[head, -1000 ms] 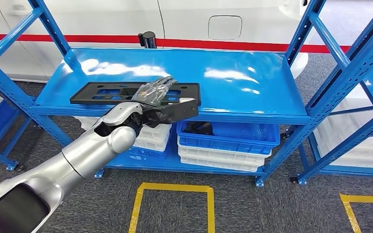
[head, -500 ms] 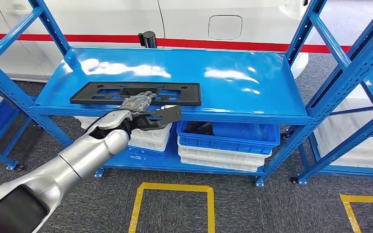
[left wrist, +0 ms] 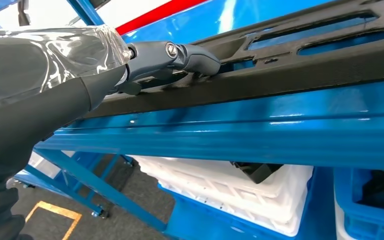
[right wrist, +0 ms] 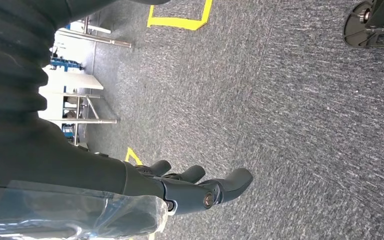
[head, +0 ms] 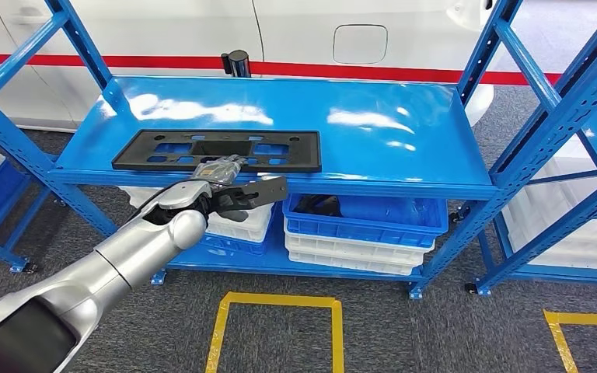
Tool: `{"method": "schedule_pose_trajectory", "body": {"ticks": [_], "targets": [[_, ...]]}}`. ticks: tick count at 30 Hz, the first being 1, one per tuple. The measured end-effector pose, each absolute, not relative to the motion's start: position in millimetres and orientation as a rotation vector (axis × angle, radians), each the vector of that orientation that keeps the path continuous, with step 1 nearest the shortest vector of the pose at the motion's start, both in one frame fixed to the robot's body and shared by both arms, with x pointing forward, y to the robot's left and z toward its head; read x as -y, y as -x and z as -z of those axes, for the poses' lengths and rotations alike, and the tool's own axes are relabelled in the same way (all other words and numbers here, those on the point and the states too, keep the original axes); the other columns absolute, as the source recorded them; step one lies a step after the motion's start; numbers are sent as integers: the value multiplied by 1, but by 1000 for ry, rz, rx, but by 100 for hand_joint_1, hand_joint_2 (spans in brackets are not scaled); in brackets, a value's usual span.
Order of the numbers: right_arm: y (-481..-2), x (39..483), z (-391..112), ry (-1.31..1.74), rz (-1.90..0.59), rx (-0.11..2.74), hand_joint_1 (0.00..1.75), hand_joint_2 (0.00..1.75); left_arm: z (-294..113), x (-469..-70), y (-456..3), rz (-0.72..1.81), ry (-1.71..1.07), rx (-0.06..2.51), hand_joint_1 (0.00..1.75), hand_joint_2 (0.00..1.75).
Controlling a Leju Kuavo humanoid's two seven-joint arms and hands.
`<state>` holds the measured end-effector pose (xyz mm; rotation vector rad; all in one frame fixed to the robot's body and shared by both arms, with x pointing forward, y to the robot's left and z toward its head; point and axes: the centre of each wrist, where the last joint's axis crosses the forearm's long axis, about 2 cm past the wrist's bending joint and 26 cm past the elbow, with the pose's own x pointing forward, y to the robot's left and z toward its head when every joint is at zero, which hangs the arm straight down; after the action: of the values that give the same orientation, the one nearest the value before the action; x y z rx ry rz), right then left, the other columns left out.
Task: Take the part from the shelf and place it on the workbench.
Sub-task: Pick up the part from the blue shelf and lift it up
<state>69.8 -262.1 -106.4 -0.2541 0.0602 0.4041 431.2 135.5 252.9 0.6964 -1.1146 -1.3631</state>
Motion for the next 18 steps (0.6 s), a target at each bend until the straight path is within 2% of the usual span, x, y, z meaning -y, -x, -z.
{"method": "schedule_pose_trajectory", "body": {"ticks": [2,18], "targets": [[-70,262,106,253,-404,-60,0,175,-253,-136,-431,1363,-707,1105,0,0],[-70,262,107,239,-403,-63,0,175,-260,-155,-440,1338,-809,1033,0,0]]}}
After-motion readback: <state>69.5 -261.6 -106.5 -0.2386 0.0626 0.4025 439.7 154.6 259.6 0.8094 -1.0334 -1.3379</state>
